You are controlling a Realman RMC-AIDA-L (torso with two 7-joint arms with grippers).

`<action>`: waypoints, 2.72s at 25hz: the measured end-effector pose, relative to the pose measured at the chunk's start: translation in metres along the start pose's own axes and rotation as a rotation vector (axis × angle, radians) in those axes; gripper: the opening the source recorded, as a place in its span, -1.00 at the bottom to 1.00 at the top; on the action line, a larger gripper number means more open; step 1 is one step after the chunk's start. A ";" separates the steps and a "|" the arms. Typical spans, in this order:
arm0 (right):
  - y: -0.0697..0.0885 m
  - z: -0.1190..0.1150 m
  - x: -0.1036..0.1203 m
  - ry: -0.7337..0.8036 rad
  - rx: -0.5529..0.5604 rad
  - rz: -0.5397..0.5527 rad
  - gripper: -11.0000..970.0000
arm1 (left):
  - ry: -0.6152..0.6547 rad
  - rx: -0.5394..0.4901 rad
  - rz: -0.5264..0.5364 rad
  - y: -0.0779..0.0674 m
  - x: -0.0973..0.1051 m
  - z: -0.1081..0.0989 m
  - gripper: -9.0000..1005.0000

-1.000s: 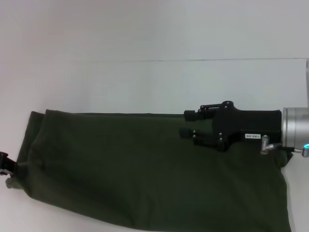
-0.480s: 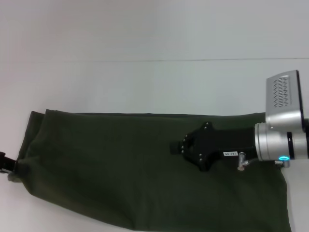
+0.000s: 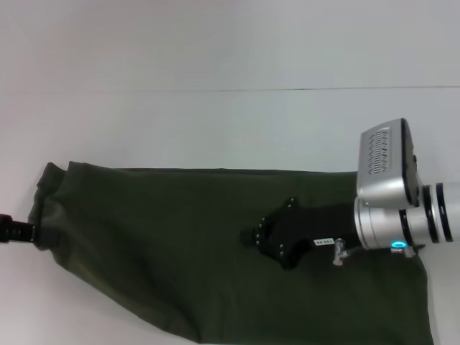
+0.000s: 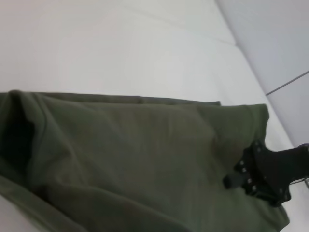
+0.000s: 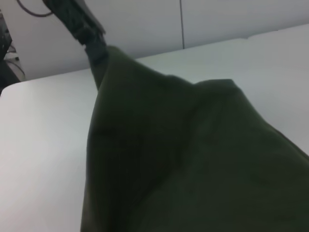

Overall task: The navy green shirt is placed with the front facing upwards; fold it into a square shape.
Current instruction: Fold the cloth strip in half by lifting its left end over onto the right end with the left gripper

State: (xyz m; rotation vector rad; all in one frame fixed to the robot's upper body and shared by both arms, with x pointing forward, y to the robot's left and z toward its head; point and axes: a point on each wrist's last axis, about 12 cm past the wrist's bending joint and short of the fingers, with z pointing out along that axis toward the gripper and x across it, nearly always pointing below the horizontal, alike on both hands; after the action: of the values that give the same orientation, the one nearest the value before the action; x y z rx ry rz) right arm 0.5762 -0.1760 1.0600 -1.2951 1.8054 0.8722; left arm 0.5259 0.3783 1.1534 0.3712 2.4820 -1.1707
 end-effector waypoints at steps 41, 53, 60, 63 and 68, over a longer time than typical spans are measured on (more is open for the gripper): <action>0.006 0.024 0.014 0.094 0.022 0.007 -0.93 | -0.196 0.424 0.196 -0.035 -0.018 0.072 -0.91; 0.008 0.027 0.016 0.103 0.015 -0.006 -0.88 | -0.232 0.523 0.250 -0.051 -0.027 0.095 -0.91; 0.011 0.029 0.016 0.101 0.007 -0.010 -0.86 | -0.250 0.567 0.272 -0.063 -0.032 0.110 -0.91; 0.013 0.031 0.016 0.102 -0.004 -0.005 -0.85 | -0.262 0.577 0.270 -0.064 -0.034 0.112 -0.91; 0.015 0.034 0.016 0.081 -0.004 0.023 -0.83 | -0.279 0.612 0.261 -0.068 -0.034 0.121 -0.91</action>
State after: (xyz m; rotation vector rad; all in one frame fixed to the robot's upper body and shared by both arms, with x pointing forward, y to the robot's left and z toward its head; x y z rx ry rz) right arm 0.5641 -0.1501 1.0313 -1.3321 1.8850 0.8477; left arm 0.5562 0.2389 1.1437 0.6208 1.7396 -1.7112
